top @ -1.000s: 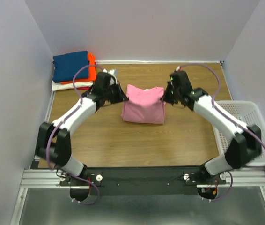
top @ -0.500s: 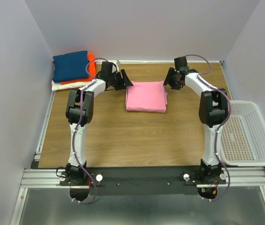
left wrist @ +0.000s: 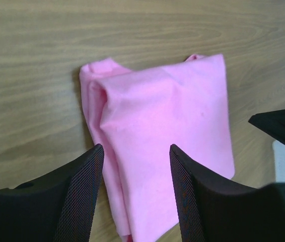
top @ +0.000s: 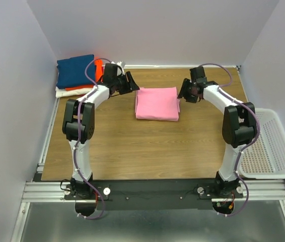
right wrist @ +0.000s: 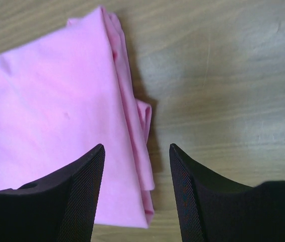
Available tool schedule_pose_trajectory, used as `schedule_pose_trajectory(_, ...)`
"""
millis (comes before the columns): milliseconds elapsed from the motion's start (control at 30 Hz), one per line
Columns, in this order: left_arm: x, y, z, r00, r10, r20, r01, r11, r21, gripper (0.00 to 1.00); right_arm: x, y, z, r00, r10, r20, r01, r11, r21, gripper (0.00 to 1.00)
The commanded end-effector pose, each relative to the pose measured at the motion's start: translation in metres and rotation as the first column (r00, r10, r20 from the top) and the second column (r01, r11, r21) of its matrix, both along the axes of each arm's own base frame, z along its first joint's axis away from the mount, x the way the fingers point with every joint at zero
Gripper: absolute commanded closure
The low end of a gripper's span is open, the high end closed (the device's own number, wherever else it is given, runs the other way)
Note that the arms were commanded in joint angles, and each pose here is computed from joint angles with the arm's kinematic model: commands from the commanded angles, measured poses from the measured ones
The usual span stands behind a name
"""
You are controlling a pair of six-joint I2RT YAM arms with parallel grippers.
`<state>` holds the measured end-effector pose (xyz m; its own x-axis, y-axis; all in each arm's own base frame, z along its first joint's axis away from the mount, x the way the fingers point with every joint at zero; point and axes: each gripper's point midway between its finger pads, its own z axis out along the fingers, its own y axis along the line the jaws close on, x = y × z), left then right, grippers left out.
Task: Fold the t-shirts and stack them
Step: Fold the tshirt, then neatly place the folded tshirt to the corner
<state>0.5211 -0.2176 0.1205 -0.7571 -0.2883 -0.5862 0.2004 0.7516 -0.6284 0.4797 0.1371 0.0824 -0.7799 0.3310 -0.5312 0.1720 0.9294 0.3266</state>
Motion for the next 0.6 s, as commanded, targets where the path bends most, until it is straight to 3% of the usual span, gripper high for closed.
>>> schedule_pose_trajectory(0,-0.020,0.009,-0.026,0.998,0.026,-0.063,-0.019,0.994,0.108,0.37,-0.015,0.004,-0.006,1.000,0.007,0.005,-0.006,0.999,-0.037,0.39)
schedule_pose_trajectory(267,-0.041,-0.004,-0.060,0.989,-0.053,-0.140,0.072,0.989,0.132,0.32,-0.028,0.009,-0.032,0.999,0.032,-0.035,-0.033,0.999,-0.037,0.39)
schedule_pose_trajectory(567,-0.044,-0.005,-0.102,0.974,-0.039,-0.222,0.087,0.974,0.210,0.35,-0.030,0.009,-0.043,0.998,0.037,-0.047,-0.039,0.998,-0.043,0.39)
